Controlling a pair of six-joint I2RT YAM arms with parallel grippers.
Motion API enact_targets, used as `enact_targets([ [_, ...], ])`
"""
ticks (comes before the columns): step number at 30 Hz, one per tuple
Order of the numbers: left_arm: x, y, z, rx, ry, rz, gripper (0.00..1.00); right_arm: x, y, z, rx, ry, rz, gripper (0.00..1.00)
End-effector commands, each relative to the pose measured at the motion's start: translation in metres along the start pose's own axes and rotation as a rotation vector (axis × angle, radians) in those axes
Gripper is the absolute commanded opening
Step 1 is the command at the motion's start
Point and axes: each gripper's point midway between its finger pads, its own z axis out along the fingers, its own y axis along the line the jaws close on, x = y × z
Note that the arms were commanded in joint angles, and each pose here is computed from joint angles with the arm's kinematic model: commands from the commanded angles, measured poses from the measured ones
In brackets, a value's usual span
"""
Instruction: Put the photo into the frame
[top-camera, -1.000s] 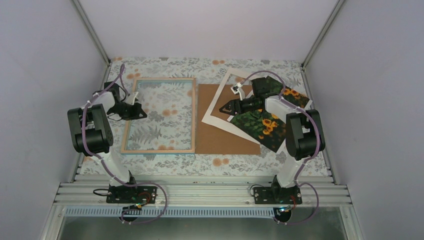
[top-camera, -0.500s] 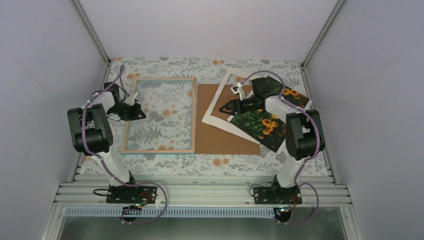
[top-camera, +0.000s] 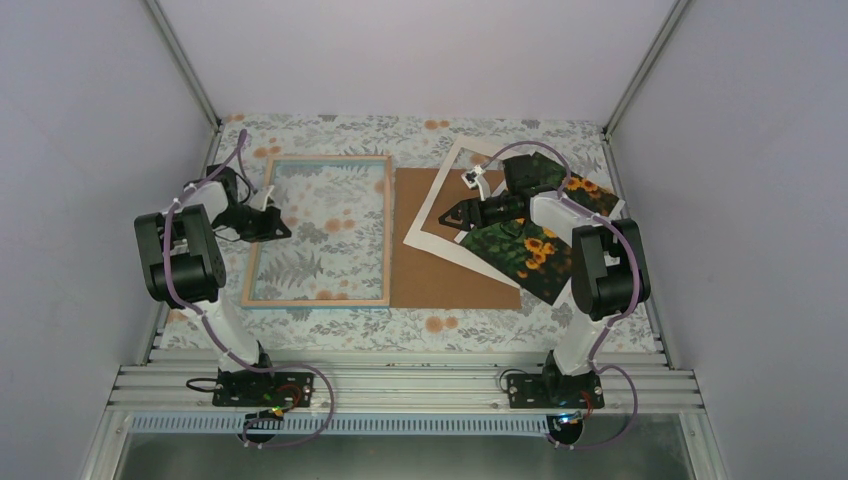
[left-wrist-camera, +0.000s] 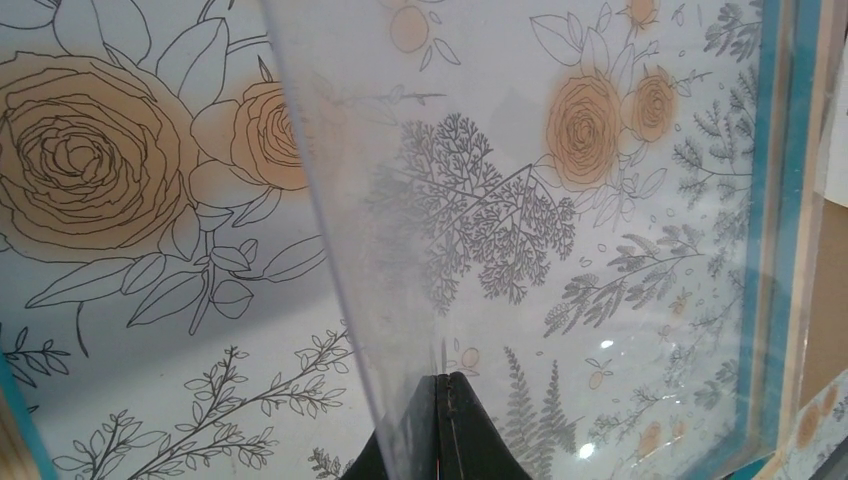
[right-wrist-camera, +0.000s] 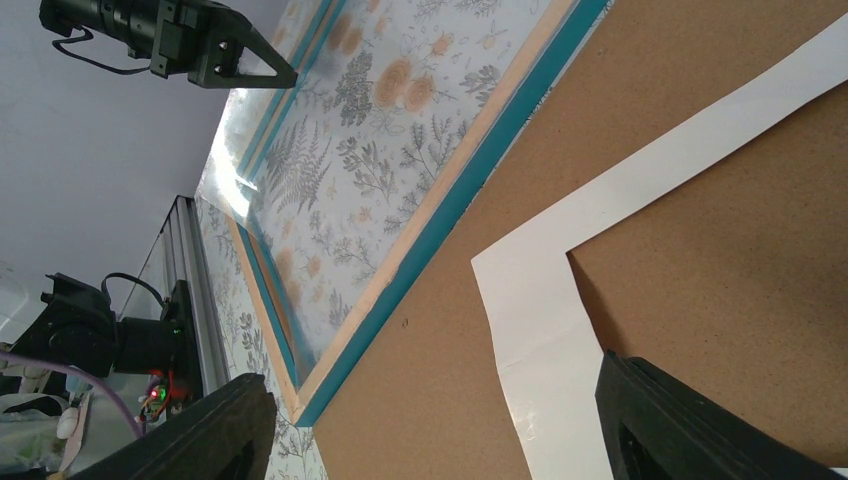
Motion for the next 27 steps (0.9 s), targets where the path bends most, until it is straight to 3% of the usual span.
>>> enact_targets([
  [1, 0.006, -0.002, -0.003, 0.022, 0.045, -0.016, 0.02, -0.005, 0.012, -0.003, -0.007, -0.016, -0.055, 0.8],
  [10, -0.003, -0.02, -0.018, 0.083, 0.032, -0.024, 0.02, -0.005, 0.013, -0.003, -0.009, -0.018, -0.057, 0.8],
  [27, 0.001, -0.016, -0.023, 0.06, 0.048, -0.028, 0.02, -0.005, 0.013, -0.004, -0.007, -0.02, -0.061, 0.8],
])
